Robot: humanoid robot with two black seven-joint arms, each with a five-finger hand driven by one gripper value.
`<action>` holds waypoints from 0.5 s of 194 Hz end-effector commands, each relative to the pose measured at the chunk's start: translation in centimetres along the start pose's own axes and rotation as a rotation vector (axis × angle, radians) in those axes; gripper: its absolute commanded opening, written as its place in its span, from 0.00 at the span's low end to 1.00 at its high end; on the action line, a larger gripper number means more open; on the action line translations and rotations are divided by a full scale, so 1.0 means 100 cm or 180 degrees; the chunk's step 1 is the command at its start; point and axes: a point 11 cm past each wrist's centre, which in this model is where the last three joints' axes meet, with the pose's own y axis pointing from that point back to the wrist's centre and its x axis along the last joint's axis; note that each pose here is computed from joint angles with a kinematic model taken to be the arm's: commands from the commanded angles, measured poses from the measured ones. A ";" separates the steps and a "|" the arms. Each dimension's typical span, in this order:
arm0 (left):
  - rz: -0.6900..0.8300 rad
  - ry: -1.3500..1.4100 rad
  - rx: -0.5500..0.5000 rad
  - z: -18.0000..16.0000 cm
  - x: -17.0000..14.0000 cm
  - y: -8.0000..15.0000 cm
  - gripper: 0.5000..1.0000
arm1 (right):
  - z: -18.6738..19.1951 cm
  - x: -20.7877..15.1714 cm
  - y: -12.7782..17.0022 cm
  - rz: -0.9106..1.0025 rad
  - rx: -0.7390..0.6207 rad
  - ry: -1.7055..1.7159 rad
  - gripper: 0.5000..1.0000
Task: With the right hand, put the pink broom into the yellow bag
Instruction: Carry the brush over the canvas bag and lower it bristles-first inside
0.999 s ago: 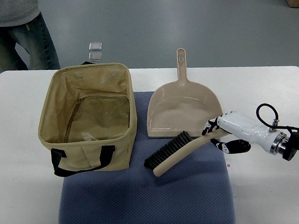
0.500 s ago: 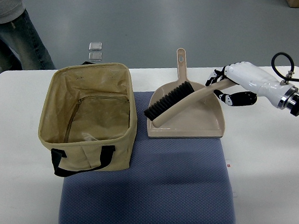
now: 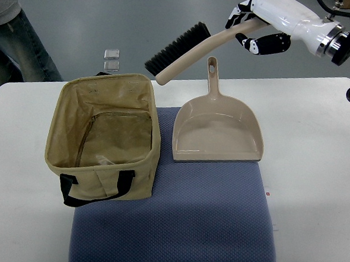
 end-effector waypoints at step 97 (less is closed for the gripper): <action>0.0000 0.0000 -0.0002 0.000 0.000 0.000 1.00 | -0.109 -0.067 -0.060 -0.0281 0.0942 0.0144 0.18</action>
